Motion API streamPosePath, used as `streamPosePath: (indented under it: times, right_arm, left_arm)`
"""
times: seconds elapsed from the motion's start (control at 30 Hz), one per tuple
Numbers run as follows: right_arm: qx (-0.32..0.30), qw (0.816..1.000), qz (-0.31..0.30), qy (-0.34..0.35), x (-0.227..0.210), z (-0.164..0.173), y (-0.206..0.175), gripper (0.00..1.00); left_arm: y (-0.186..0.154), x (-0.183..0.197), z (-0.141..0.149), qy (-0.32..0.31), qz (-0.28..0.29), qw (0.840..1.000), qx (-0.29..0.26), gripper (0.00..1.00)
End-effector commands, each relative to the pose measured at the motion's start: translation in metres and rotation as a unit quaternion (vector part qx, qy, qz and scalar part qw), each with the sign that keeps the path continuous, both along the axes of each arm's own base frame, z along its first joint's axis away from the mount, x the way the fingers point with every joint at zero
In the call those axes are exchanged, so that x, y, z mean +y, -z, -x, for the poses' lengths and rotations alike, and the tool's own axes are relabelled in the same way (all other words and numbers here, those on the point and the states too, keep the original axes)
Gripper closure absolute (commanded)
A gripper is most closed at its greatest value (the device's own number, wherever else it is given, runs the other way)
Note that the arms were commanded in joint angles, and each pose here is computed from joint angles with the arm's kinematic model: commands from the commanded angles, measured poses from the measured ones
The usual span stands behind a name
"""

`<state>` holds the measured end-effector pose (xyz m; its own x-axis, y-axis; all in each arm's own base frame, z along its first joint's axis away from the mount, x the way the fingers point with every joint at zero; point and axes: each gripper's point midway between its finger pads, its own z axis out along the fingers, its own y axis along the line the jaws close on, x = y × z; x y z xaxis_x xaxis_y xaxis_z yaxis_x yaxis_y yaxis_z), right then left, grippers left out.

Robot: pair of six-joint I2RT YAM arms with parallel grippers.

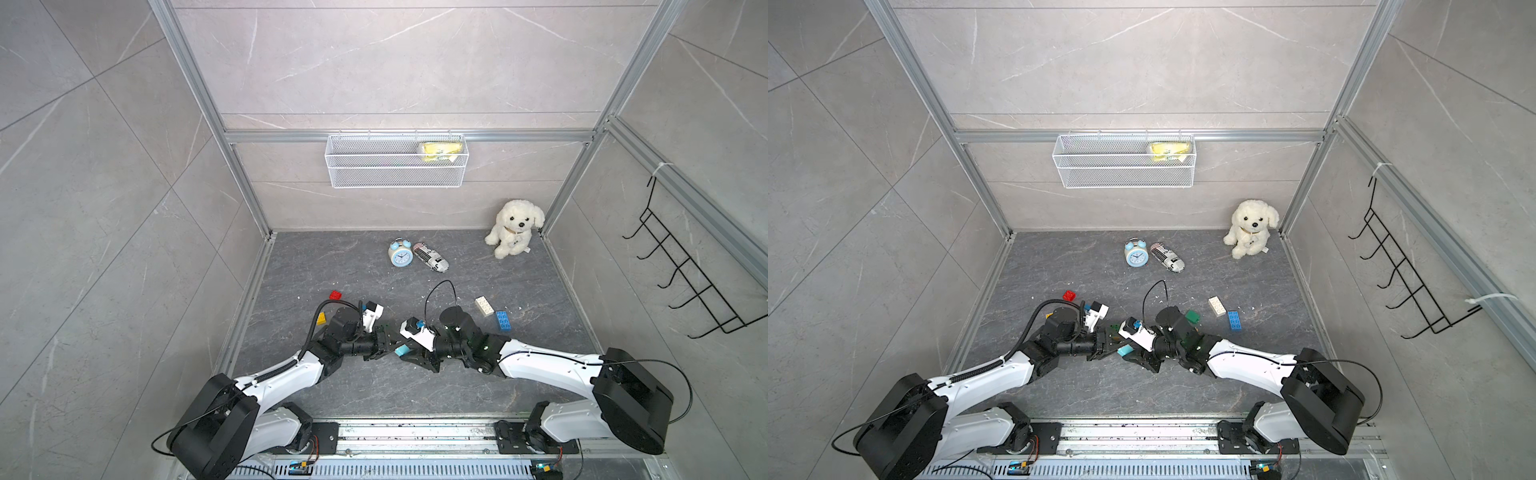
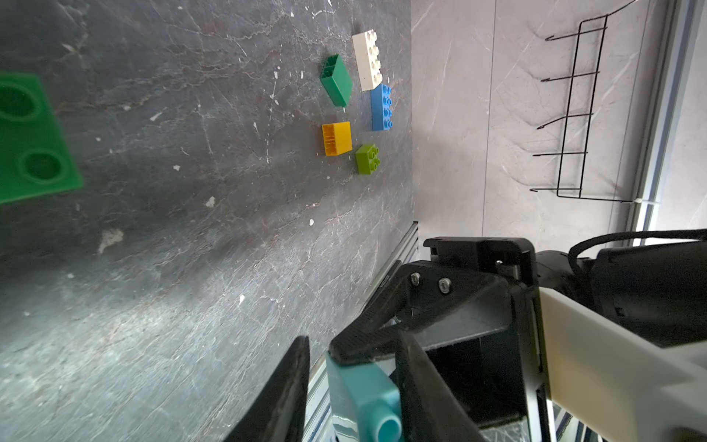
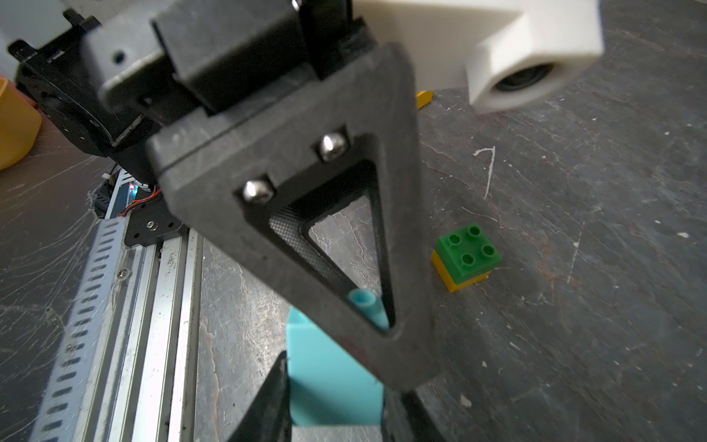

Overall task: Assemble the letter h with lego
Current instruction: Place the lego brick at the center of the board.

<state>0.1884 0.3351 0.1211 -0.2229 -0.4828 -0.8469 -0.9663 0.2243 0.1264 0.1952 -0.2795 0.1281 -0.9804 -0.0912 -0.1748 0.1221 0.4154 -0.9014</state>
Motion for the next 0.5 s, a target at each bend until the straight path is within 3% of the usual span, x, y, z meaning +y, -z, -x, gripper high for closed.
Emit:
streamPosePath:
  times: [0.0,0.2,0.3,0.33,0.37,0.47]
  right_arm:
    - [-0.001,1.0,-0.014,0.005,0.006,-0.006,-0.011,0.96]
    - [0.009,0.999,-0.001,0.043,0.005,-0.019,-0.003,0.94]
    - [0.014,0.999,-0.002,0.046,0.006,-0.02,-0.002,0.92]
    - [0.016,0.999,-0.001,0.049,0.006,-0.02,-0.001,0.82]
    - [0.016,0.998,-0.002,0.055,0.006,-0.022,-0.002,0.65]
    - [0.013,0.996,-0.021,0.084,0.0,-0.028,-0.008,0.33]
  left_arm:
    - [-0.007,-0.009,-0.003,0.01,0.0,1.0,-0.013,0.76]
    - [-0.009,-0.015,-0.003,0.003,-0.017,1.0,-0.025,0.99]
    - [-0.012,-0.02,-0.004,0.002,-0.023,0.999,-0.029,1.0]
    - [-0.013,-0.021,-0.005,0.002,-0.023,0.999,-0.031,1.0]
    - [-0.013,-0.021,-0.007,-0.001,-0.027,0.999,-0.031,1.0]
    - [-0.008,-0.016,-0.016,-0.029,-0.062,0.997,-0.04,1.0]
